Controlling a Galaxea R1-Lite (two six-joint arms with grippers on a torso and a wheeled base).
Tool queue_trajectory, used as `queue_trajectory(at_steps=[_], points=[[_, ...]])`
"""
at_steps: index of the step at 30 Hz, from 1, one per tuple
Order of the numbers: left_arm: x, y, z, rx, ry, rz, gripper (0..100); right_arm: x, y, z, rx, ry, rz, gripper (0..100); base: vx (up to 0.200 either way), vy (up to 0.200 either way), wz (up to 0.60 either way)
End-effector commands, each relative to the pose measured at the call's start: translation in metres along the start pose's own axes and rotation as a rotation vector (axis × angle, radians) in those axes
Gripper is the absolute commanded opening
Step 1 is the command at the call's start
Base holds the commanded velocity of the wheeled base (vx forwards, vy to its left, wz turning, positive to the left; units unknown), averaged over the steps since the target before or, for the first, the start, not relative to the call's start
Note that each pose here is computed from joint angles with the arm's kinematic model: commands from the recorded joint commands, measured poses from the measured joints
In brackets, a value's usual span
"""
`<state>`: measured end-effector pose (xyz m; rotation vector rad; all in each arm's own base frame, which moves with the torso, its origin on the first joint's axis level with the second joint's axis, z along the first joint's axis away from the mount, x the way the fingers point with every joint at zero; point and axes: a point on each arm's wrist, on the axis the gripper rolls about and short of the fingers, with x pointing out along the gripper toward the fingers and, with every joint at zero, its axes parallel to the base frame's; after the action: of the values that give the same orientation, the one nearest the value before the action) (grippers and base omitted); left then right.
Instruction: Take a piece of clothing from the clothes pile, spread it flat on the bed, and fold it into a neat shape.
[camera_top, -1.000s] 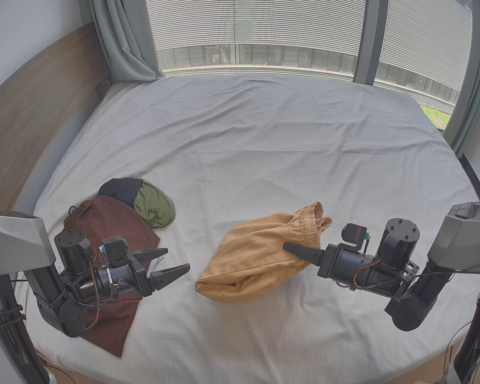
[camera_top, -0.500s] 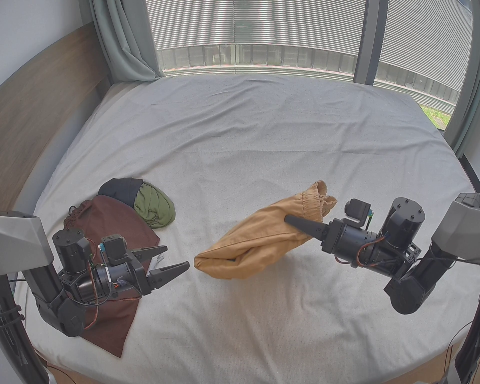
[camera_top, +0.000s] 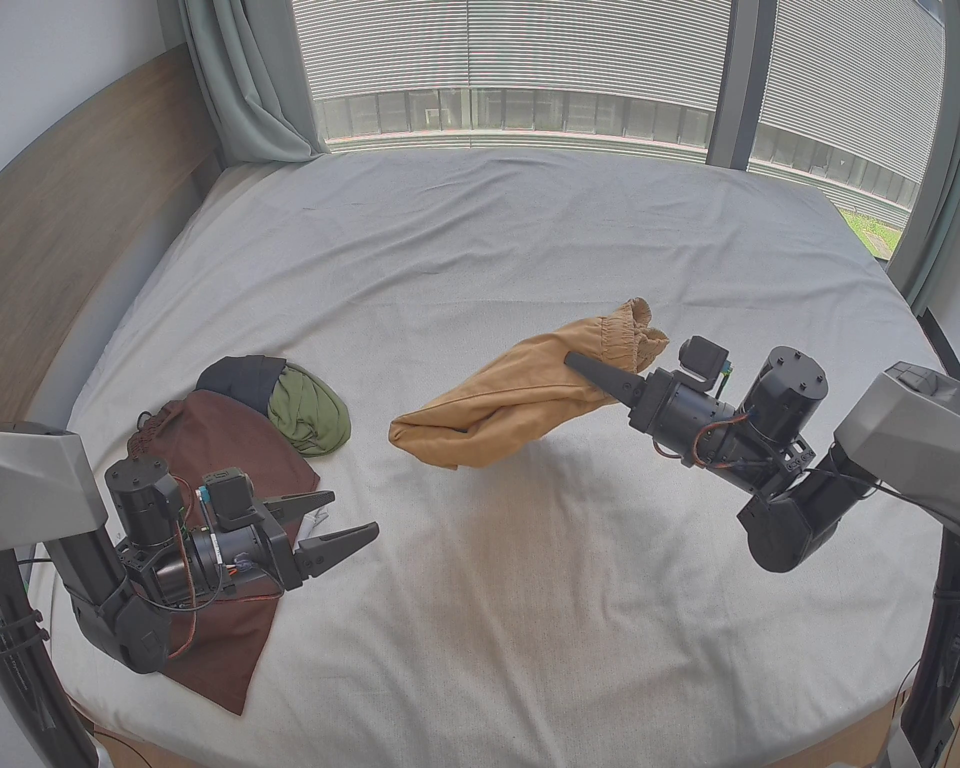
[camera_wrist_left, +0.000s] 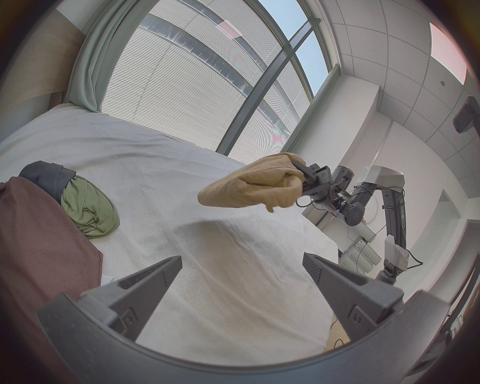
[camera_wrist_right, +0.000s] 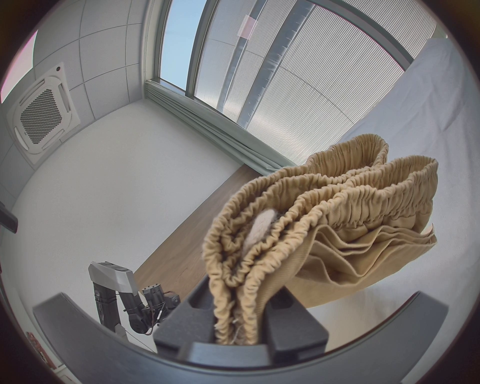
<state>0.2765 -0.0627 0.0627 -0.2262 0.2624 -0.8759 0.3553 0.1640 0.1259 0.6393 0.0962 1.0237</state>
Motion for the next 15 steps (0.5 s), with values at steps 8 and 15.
queue_trajectory(at_steps=[8,15], points=[[0.0,0.0,0.0,-0.002,0.0,0.0,100,0.033,-0.055,-0.01,0.008,0.005,-0.021,0,0.0,0.0,0.0],[0.0,0.0,-0.001,-0.003,0.001,0.0,100,0.032,-0.075,-0.02,0.024,0.028,-0.043,0,0.0,0.0,0.0]])
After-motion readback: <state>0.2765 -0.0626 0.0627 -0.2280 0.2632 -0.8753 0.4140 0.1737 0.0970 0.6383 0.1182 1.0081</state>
